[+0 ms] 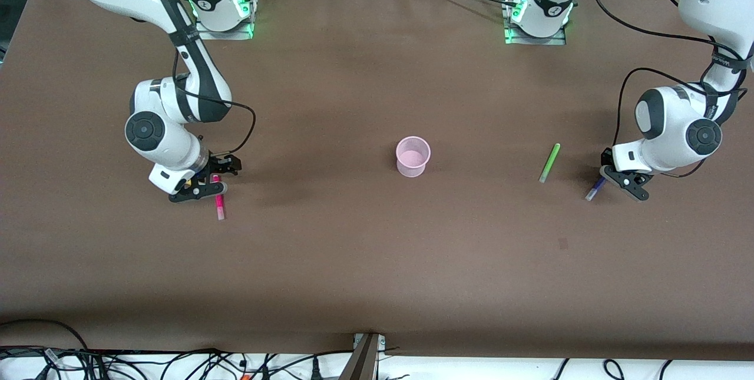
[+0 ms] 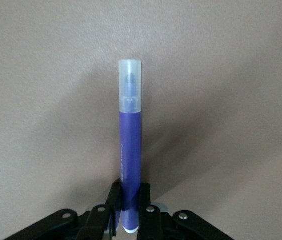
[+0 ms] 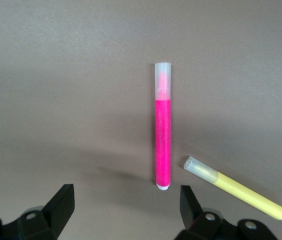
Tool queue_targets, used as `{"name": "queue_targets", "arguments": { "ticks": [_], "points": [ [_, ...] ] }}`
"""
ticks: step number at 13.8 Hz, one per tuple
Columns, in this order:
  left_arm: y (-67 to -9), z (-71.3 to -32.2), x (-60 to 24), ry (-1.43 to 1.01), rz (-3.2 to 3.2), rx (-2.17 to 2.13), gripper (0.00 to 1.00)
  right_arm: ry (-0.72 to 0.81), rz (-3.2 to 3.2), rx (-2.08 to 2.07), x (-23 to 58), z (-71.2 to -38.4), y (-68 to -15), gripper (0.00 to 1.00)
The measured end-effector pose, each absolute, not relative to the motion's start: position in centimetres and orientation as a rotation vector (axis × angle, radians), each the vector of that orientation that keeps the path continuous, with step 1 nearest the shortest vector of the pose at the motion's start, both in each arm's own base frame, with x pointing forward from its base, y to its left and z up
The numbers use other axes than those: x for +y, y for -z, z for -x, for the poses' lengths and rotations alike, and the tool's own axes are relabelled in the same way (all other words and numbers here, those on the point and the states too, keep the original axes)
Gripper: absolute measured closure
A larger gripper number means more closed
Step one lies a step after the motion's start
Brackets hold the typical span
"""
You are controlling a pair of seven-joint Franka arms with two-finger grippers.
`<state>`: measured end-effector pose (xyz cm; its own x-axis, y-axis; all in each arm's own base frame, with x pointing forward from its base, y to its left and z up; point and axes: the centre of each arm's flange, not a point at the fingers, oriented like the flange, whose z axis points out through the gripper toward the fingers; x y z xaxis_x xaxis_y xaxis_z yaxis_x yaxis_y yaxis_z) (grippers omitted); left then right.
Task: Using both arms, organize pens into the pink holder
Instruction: 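Grasp the purple marker with the left gripper while the right gripper grasps the magenta marker, then lift the purple marker with the left gripper and carry it over the cup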
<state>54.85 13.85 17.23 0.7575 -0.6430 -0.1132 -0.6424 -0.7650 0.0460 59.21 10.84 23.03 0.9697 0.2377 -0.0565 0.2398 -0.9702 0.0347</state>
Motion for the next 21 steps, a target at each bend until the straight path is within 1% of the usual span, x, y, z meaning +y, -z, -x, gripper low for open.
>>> {"name": "queue_targets", "arguments": {
  "ticks": [2, 3, 4, 5, 6, 7, 8, 9, 11, 12, 13, 17, 20, 21],
  "points": [
    [-17.4, -54.8, 13.8, 0.211, -2.933, -1.074, 0.82, 0.079, -3.075, 0.368, 10.5, -59.2, -21.7, 0.07],
    [-17.8, -55.1, 13.7, 0.232, -2.926, -1.074, 0.82, 0.076, -3.074, 0.365, 10.3, -59.1, -21.1, 0.11],
    [-18.7, -55.8, 13.6, 0.271, -2.911, -1.075, 0.82, 0.072, -3.074, 0.366, 10.1, -58.9, -20.4, 0.11],
    [-20.3, -57.1, 13.2, 0.314, -2.894, -1.085, 0.82, 0.066, -3.074, 0.366, 10.0, -58.7, -19.9, 0.14],
    [-22.5, -58.7, 12.4, 0.352, -2.878, -1.105, 0.82, 0.062, -3.074, 0.363, 9.7, -58.6, -19.6, 0.14],
    [-25.0, -60.3, 11.0, 0.377, -2.865, -1.138, 0.82, 0.061, -3.075, 0.359, 9.5, -58.5, -19.5, 0.19],
    [-27.4, -61.8, 9.0, 0.399, -2.851, -1.185, 0.82, 0.062, -3.075, 0.360, 9.2, -58.5, -19.4, 0.19],
    [-29.4, -63.0, 6.8, 0.427, -2.839, -1.239, 0.82, 0.063, -3.075, 0.359, 8.9, -58.5, -19.3, 0.24],
    [-32.5, -64.3, 2.7, 0.472, -2.809, -1.327, 0.82, 0.067, -3.076, 0.351, 8.3, -58.5, -19.2, 0.28],
    [-33.9, -64.8, 0.4, 0.497, -2.790, -1.376, 0.82, 0.070, -3.078, 0.346, 8.2, -58.5, -19.1, 0.28],
    [-35.2, -65.1, -1.9, 0.538, -2.778, -1.441, 0.82, 0.074, -3.079, 0.343, 8.1, -58.5, -19.0, 0.31],
    [-40.2, -65.9, -11.9, 0.705, -2.792, -1.797, 0.82, 0.094, -3.094, 0.317, 8.1, -58.2, -18.2, 0.35],
    [-41.9, -64.4, -19.1, 0.870, -2.796, -2.100, 0.82, 0.100, -3.099, 0.308, 8.0, -58.1, -18.0, 0.39],
    [-42.0, -63.6, -22.2, 0.912, -2.781, -2.231, 0.82, 0.099, -3.099, 0.308, 8.0, -58.1, -18.0, 0.43]
  ]
}}
